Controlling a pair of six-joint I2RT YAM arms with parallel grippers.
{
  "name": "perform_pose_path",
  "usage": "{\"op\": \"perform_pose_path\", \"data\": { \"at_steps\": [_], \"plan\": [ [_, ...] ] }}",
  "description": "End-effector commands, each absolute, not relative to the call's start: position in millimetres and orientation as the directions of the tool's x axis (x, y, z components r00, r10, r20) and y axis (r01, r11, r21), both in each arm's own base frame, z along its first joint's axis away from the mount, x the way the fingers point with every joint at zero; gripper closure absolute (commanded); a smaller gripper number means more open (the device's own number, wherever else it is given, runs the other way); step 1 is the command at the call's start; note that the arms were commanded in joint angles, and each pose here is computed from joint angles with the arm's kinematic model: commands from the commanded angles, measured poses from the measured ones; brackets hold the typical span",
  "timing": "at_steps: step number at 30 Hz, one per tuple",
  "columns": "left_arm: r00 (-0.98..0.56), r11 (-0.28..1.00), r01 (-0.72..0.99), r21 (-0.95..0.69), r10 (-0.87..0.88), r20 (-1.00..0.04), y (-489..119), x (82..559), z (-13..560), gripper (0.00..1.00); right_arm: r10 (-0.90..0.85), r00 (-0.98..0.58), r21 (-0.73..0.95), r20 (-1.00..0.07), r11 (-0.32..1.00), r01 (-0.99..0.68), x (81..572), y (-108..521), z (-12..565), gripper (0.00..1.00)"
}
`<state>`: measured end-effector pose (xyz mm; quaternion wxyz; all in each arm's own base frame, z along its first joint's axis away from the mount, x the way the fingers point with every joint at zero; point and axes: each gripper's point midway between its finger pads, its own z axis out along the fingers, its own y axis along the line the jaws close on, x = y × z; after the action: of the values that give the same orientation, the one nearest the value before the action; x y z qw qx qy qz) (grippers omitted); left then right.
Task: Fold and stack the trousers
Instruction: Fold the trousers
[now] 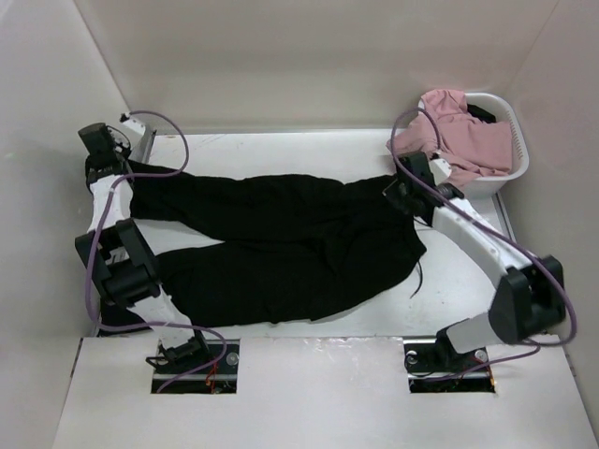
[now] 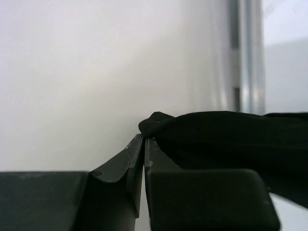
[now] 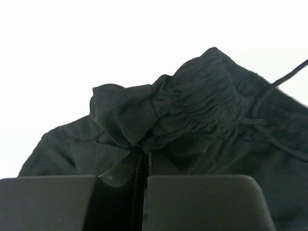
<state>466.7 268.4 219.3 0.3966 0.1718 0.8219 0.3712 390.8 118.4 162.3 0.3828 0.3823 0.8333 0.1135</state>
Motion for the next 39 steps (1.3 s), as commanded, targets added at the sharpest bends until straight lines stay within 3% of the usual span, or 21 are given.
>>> {"op": "perform_pose_path", "data": {
  "at_steps": [1,6,9,12,15,18,19,20,25,28,31,35,39],
  "plan": [
    [-0.502,0.532,-0.135,0.836,0.691,-0.521,262.5,456.2,311.6,0.99,0.667,-0.369,0.458,-0.648,0.727,0.511,377.9,94.6,168.5,1.00],
    [-0.500,0.484,-0.099,0.870,0.732,-0.464,249.7,410.3,319.0,0.98,0.681,-0.345,0.475,-0.646,0.712,0.517,330.9,75.9,161.2,1.00],
    [-0.535,0.492,0.049,0.869,0.748,-0.393,230.5,358.9,266.0,0.98,0.706,-0.375,0.453,-0.601,0.687,0.568,292.4,65.9,140.5,0.96],
    [-0.583,0.504,0.184,0.844,0.747,-0.320,218.2,314.8,203.5,0.98,0.761,-0.391,0.450,-0.518,0.631,0.632,256.2,62.2,118.5,0.75],
    [-0.604,0.529,0.258,0.808,0.742,-0.293,207.2,285.4,154.5,0.97,0.807,-0.373,0.515,-0.459,0.583,0.628,233.0,64.7,119.9,0.42],
    [-0.612,0.536,0.291,0.793,0.741,-0.276,200.2,272.5,130.1,0.96,0.821,-0.359,0.571,-0.443,0.568,0.593,231.9,65.9,142.3,0.19],
    [-0.614,0.538,0.292,0.791,0.739,-0.276,199.2,270.3,126.2,0.96,0.820,-0.364,0.575,-0.442,0.571,0.586,234.3,67.0,149.7,0.04],
    [-0.615,0.540,0.292,0.789,0.738,-0.277,198.7,269.4,124.2,0.96,0.817,-0.371,0.578,-0.442,0.576,0.579,238.1,68.9,157.5,0.00],
    [-0.617,0.545,0.283,0.789,0.733,-0.285,198.1,269.1,123.2,0.96,0.882,-0.302,0.596,-0.360,0.467,0.653,268.0,70.6,154.4,0.00],
    [-0.622,0.551,0.286,0.784,0.729,-0.286,199.4,269.0,118.5,0.95,0.953,-0.183,0.636,-0.240,0.297,0.713,307.4,63.1,134.4,0.00],
    [-0.623,0.554,0.291,0.780,0.729,-0.285,199.6,269.9,113.7,0.95,0.963,-0.171,0.643,-0.210,0.268,0.717,344.1,65.6,131.9,0.00],
    [-0.619,0.547,0.291,0.785,0.733,-0.282,199.9,271.7,110.4,0.95,0.867,-0.295,0.579,-0.402,0.490,0.651,380.7,72.7,163.3,0.00],
    [-0.636,0.553,0.268,0.789,0.717,-0.286,209.7,272.1,108.6,0.95,0.634,-0.510,0.377,-0.582,0.765,0.521,395.7,84.8,172.2,0.00]
  ]
}}
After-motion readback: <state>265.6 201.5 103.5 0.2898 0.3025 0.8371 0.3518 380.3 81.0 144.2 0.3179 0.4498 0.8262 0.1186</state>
